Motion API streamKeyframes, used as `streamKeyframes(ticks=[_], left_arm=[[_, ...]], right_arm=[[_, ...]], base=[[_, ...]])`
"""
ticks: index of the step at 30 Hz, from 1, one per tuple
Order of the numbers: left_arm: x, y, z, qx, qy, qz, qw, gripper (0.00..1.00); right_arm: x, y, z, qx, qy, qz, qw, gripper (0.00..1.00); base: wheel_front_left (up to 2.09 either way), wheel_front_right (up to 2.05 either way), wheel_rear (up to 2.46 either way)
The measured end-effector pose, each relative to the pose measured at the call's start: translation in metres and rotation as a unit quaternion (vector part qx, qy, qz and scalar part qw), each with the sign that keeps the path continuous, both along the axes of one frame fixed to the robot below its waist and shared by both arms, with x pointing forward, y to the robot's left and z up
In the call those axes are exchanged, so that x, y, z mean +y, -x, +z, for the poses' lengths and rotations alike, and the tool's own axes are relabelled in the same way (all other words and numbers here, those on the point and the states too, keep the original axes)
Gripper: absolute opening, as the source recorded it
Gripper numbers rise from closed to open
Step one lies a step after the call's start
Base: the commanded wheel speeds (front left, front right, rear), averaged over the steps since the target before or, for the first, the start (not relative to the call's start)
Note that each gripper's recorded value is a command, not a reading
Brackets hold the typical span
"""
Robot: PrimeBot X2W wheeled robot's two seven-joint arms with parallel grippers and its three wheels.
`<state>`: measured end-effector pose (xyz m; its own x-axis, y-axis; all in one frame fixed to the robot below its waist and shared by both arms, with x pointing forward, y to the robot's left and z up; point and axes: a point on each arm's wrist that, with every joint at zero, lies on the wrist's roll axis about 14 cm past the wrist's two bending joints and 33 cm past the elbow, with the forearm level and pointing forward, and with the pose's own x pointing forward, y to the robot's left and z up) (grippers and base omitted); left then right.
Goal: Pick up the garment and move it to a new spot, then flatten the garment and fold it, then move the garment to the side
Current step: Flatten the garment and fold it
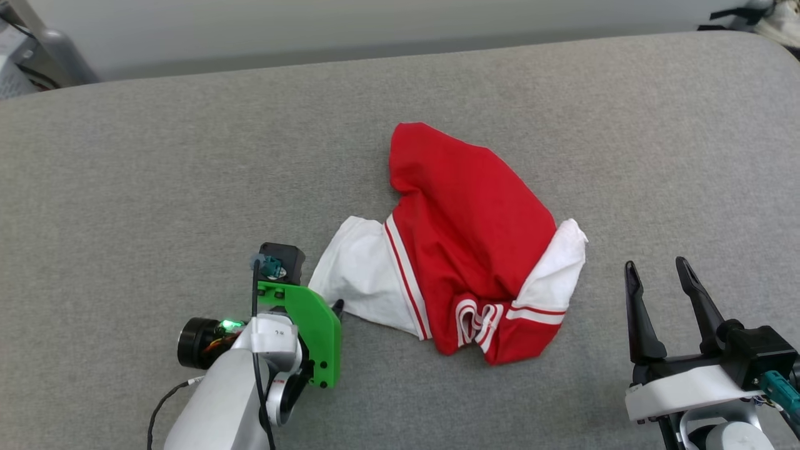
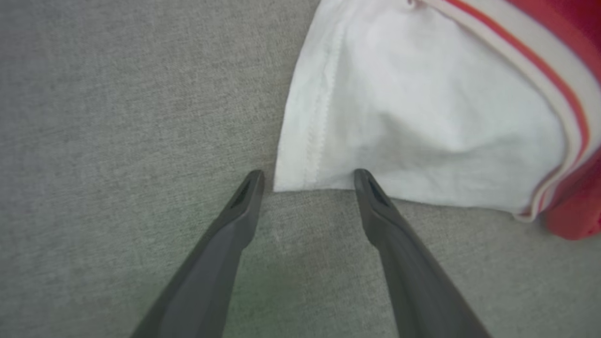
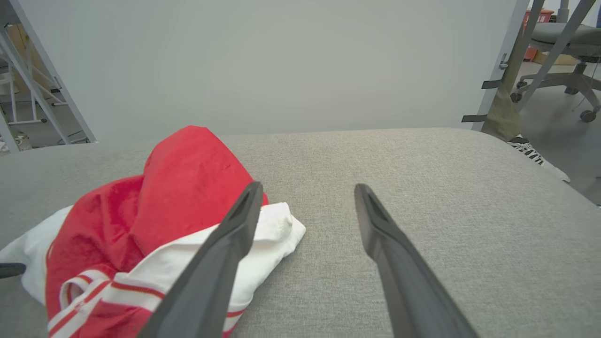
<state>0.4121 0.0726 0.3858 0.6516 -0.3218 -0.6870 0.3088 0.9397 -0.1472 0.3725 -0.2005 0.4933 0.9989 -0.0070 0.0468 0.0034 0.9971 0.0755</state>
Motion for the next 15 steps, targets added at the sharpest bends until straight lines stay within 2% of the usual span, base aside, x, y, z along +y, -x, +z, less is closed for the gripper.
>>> streamKeyframes(ticks=[7, 8, 10, 15], left_arm=[[-0.006, -0.013, -0.009, 0.001, 0.003, 0.0, 1.0, 1.0], [-0.007, -0.012, -0.012, 0.008, 0.004, -0.004, 1.0, 0.45], [-0.009, -0.012, -0.013, 0.013, 0.009, -0.007, 1.0, 0.0], [-0.007, -0.011, -0.01, 0.007, 0.018, -0.001, 1.0, 0.0]], right_arm=[[-0.008, 0.0, -0.008, 0.014, 0.003, -0.012, 1.0, 1.0], [-0.009, -0.001, -0.008, 0.014, 0.004, -0.013, 1.0, 1.0], [-0.009, -0.002, -0.009, 0.014, 0.004, -0.013, 1.0, 1.0], [-0.006, -0.002, -0.007, 0.01, 0.003, -0.008, 1.0, 1.0]], base=[[0.0, 0.0, 0.0], [0.0, 0.0, 0.0], [0.0, 0.0, 0.0], [0.0, 0.0, 0.0]])
